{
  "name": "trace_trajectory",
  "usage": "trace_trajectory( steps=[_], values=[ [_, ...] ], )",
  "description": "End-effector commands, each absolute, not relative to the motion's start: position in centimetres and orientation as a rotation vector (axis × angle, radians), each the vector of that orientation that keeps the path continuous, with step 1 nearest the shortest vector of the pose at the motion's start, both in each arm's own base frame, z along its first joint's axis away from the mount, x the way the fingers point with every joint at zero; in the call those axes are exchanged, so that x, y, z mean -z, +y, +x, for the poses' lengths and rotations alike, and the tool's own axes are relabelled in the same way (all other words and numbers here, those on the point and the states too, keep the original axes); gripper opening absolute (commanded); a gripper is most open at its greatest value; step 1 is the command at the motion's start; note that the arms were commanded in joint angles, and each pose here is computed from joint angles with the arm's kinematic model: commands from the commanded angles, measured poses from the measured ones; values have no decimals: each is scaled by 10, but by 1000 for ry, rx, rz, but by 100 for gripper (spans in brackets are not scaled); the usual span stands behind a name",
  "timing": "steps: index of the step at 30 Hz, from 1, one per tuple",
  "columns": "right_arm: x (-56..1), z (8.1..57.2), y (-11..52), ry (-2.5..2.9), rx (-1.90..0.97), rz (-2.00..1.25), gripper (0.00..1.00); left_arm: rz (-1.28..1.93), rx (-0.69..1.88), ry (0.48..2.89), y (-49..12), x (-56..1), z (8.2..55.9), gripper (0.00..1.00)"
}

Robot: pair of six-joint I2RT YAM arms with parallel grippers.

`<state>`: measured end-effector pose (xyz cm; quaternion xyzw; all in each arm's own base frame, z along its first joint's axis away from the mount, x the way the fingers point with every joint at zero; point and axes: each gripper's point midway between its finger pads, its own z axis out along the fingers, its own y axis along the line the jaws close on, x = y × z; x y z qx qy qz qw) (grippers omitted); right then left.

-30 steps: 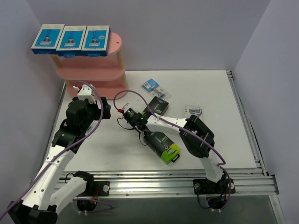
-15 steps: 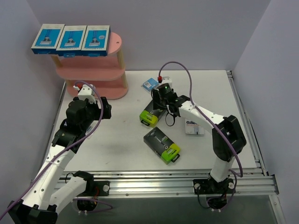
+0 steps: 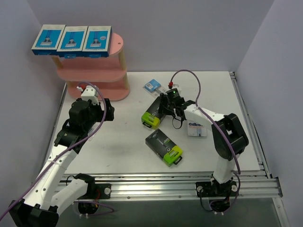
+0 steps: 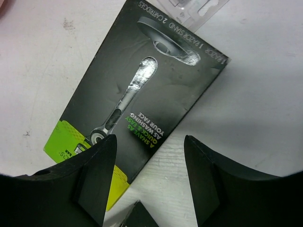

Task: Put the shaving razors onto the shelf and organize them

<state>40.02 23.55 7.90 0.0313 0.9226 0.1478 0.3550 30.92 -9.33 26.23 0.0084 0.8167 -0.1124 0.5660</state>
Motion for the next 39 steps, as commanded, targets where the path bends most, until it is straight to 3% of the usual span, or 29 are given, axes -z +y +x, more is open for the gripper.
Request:
trace_trajectory(
  steps=[1, 16, 26, 34, 35, 39],
  values=[
    [-70, 406, 255, 2384, -486, 81, 54, 17, 297, 1879, -97, -275, 314, 97],
    [-76, 418, 331, 2354, -709, -15, 55, 8, 271, 1917, -96, -263, 319, 97],
    [-134, 407, 292, 2239, -825, 61, 56, -84, 301, 1958, -98, -248, 323, 97],
    [-136, 395, 235, 2201, -905, 180, 56, -434, 725, 1952, -133, -224, 316, 100],
    [-137, 394, 232, 2195, -915, 182, 56, -529, 779, 1969, -135, -201, 310, 93],
    [-136, 383, 217, 2204, -939, 181, 56, -713, 915, 1903, -139, -176, 304, 85]
  ],
)
